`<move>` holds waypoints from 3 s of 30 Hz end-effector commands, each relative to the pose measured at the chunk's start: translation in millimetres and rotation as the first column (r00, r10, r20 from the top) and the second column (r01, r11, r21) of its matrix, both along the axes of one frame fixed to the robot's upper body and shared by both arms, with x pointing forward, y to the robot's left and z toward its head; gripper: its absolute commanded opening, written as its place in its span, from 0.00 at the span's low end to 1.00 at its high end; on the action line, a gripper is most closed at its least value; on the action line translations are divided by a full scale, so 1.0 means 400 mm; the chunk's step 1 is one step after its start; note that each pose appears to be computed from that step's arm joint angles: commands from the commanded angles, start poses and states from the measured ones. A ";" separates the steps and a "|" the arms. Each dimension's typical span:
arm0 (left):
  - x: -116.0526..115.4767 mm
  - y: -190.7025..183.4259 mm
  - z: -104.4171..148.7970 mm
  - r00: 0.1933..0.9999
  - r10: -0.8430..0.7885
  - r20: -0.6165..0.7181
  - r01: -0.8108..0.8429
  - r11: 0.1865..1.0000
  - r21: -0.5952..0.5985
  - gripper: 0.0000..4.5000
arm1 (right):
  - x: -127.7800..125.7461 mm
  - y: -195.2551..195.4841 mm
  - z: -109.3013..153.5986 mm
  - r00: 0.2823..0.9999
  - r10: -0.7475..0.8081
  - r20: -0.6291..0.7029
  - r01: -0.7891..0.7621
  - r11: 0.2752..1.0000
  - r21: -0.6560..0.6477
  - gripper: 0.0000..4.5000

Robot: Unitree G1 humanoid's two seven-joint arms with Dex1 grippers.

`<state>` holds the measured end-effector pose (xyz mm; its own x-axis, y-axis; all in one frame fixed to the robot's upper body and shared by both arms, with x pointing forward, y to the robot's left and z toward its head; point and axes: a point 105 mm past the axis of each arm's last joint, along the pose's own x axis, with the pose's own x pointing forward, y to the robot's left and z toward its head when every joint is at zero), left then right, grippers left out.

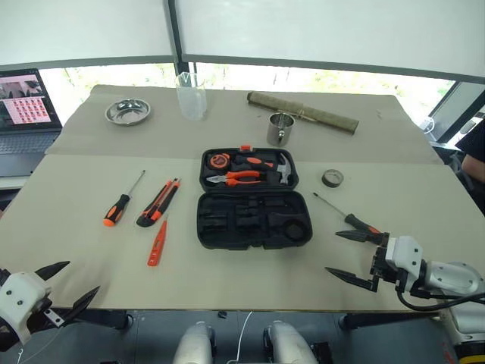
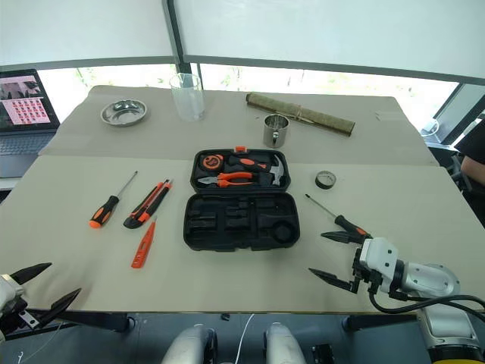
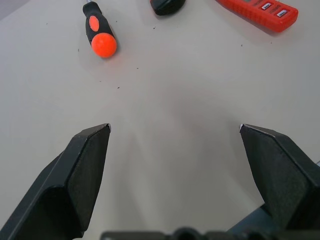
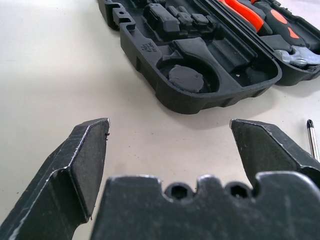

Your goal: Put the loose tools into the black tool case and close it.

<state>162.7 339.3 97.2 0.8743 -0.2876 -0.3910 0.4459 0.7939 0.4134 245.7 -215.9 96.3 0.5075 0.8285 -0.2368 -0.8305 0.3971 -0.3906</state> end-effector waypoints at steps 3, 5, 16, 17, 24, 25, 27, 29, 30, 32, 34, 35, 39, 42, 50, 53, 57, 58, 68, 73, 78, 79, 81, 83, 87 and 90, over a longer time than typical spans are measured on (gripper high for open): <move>-0.008 0.075 0.064 0.940 0.319 0.120 -0.292 0.935 -0.200 0.99 | 0.021 0.088 0.115 0.981 0.043 0.187 -0.090 0.963 0.253 1.00; -0.039 0.098 0.041 0.898 0.436 0.057 -0.407 0.874 -0.268 0.99 | 0.019 0.119 0.154 0.974 0.069 0.215 -0.142 0.928 0.344 1.00; 0.048 0.081 0.069 0.850 0.505 -0.148 -0.517 0.752 -0.409 0.99 | 0.009 0.182 0.212 0.960 0.081 0.267 -0.204 0.856 0.474 1.00; 0.079 0.067 0.079 0.865 0.476 -0.161 -0.497 0.767 -0.406 0.99 | 0.008 0.188 0.211 0.961 0.088 0.262 -0.208 0.855 0.475 1.00; 0.306 0.031 0.121 0.883 0.407 -0.232 -0.464 0.831 -0.308 0.99 | 0.021 0.214 0.226 0.959 0.100 0.266 -0.222 0.849 0.479 1.00; 0.330 0.032 0.116 0.881 0.408 -0.241 -0.467 0.833 -0.296 0.99 | 0.023 0.216 0.227 0.958 0.100 0.267 -0.222 0.849 0.479 1.00; 0.372 0.024 0.107 0.884 0.392 -0.255 -0.457 0.839 -0.295 0.99 | 0.028 0.217 0.229 0.958 0.098 0.270 -0.222 0.849 0.479 1.00; 0.407 0.012 0.081 0.883 0.375 -0.282 -0.450 0.846 -0.285 0.99 | 0.031 0.217 0.230 0.957 0.093 0.274 -0.220 0.850 0.478 1.00; 0.418 0.011 0.065 0.878 0.375 -0.298 -0.454 0.850 -0.267 0.99 | 0.031 0.217 0.230 0.957 0.091 0.277 -0.219 0.851 0.477 1.00; 0.436 -0.007 0.048 0.885 0.350 -0.307 -0.436 0.855 -0.282 0.94 | 0.032 0.213 0.231 0.956 0.073 0.284 -0.206 0.855 0.477 1.00; 0.444 -0.017 0.045 0.893 0.329 -0.307 -0.419 0.856 -0.301 0.83 | 0.032 0.209 0.232 0.956 0.058 0.287 -0.195 0.857 0.477 1.00; 0.448 -0.021 0.048 0.900 0.319 -0.298 -0.407 0.859 -0.310 0.75 | 0.031 0.207 0.231 0.957 0.053 0.287 -0.191 0.858 0.478 1.00; 0.436 -0.012 0.053 0.905 0.302 -0.301 -0.396 0.855 -0.333 0.46 | 0.021 0.200 0.221 0.959 0.041 0.281 -0.176 0.864 0.473 1.00; 0.431 0.013 0.078 0.916 0.311 -0.254 -0.385 0.860 -0.335 0.21 | 0.019 0.193 0.220 0.959 0.028 0.282 -0.163 0.868 0.468 1.00; 0.425 -0.248 0.243 0.884 -0.467 0.030 0.468 0.883 -0.049 0.19 | 0.024 0.096 0.240 0.948 -0.098 0.302 -0.033 0.916 0.401 1.00; 0.453 -0.393 0.220 0.742 -0.666 -0.082 0.667 0.718 0.199 0.19 | 0.035 0.036 0.245 0.942 -0.175 0.288 0.059 0.927 0.370 1.00; 0.498 -0.562 0.203 0.656 -0.748 -0.098 0.751 0.636 0.177 0.19 | 0.022 0.000 0.227 0.951 -0.190 0.244 0.107 0.942 0.320 1.00; 0.504 -0.578 0.198 0.650 -0.752 -0.106 0.756 0.628 0.182 0.19 | 0.021 -0.003 0.224 0.952 -0.193 0.236 0.113 0.942 0.316 1.00; 0.571 -0.644 0.129 0.656 -0.722 -0.220 0.746 0.576 0.334 0.19 | -0.028 -0.003 0.190 0.963 -0.212 0.164 0.156 0.941 0.302 1.00; 0.561 -0.628 0.098 0.650 -0.707 -0.280 0.757 0.569 0.320 0.19 | -0.034 -0.001 0.185 0.962 -0.223 0.159 0.167 0.938 0.305 1.00; 0.547 -0.634 0.084 0.632 -0.721 -0.285 0.774 0.569 0.279 0.41 | -0.034 -0.002 0.185 0.961 -0.223 0.161 0.166 0.937 0.307 1.00; 0.549 -0.641 0.090 0.637 -0.726 -0.258 0.769 0.581 0.265 0.47 | -0.033 -0.002 0.185 0.962 -0.222 0.161 0.165 0.937 0.308 1.00; 0.553 -0.657 0.115 0.648 -0.739 -0.184 0.760 0.611 0.223 0.63 | -0.032 0.000 0.185 0.962 -0.220 0.161 0.162 0.937 0.310 1.00; 0.557 -0.670 0.143 0.649 -0.753 -0.106 0.756 0.624 0.195 0.80 | -0.032 0.002 0.185 0.963 -0.218 0.160 0.160 0.936 0.313 1.00; 0.553 -0.681 0.203 0.630 -0.775 0.048 0.769 0.632 0.095 0.87 | -0.034 0.006 0.180 0.965 -0.213 0.152 0.156 0.935 0.319 1.00; 0.545 -0.657 0.180 0.635 -0.773 0.021 0.772 0.635 0.030 0.75 | -0.034 0.006 0.177 0.965 -0.217 0.149 0.159 0.931 0.328 1.00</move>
